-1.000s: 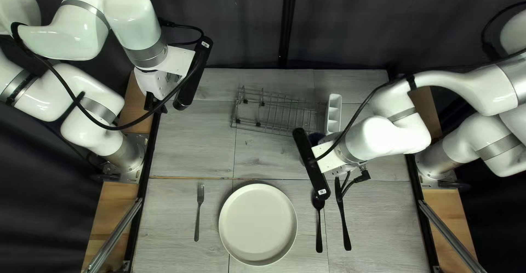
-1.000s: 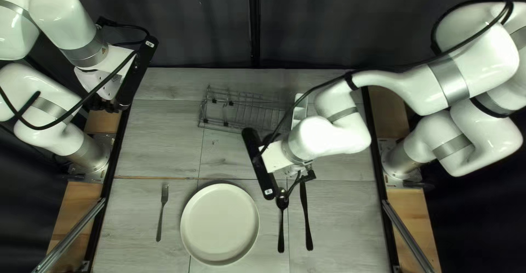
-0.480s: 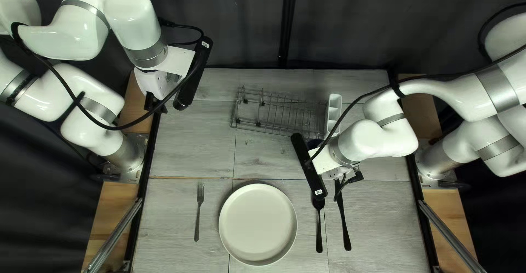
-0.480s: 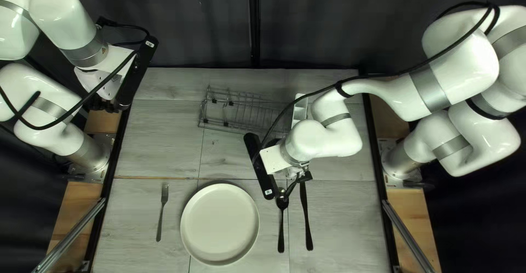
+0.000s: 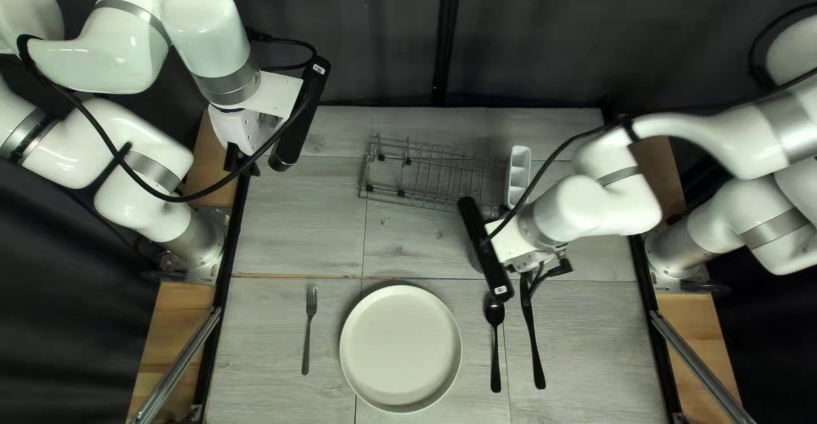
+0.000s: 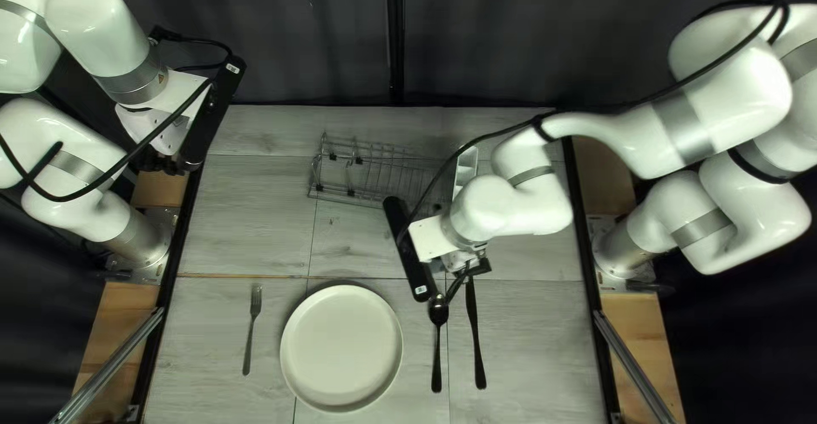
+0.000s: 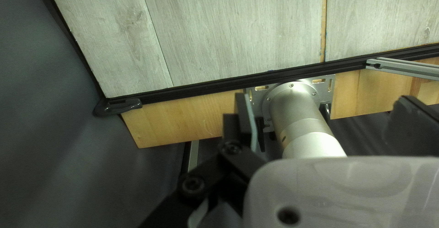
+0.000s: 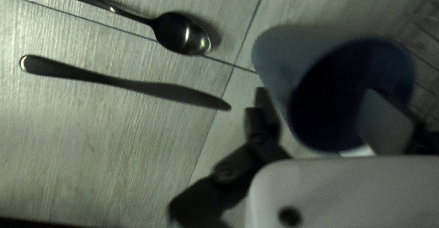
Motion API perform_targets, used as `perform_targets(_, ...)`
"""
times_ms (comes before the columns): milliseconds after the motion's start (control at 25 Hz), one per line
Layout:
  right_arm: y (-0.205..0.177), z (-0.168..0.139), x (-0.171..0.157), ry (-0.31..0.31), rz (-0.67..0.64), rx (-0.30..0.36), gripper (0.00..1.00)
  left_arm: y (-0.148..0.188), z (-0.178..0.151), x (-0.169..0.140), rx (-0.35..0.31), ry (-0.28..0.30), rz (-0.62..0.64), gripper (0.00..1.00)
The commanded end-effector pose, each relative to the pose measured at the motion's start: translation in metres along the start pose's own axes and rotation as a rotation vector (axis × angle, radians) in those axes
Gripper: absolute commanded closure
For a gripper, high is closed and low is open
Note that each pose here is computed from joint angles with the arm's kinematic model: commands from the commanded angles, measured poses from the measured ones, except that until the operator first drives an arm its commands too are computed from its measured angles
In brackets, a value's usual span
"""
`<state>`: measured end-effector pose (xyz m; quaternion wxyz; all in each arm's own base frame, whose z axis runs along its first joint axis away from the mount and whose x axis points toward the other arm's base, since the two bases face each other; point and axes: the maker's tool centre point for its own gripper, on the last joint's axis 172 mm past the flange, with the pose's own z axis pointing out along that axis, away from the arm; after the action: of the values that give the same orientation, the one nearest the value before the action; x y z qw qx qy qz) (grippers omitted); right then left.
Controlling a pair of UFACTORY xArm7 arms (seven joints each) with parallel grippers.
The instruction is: Pick up and place plate onto table. Place down one fork to the left of the plate. Place spoon and knife to the right of the plate. Place cup above the knife and spoon
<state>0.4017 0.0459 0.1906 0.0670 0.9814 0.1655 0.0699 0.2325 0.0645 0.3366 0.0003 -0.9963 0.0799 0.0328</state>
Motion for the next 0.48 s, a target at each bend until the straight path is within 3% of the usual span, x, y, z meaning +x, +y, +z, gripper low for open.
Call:
perform_targets(40,0.0045,-0.0387,-0.0215,0.018,0.043,-0.044,0.0,0.0,0.0,0.0,0.0,0.0,0.0,0.0)
perform_targets(480,0.0033,-0.0415,-0.0246,0.025,0.05,-0.049,0.0,0.0,0.0,0.0,0.0,0.0,0.0,0.0)
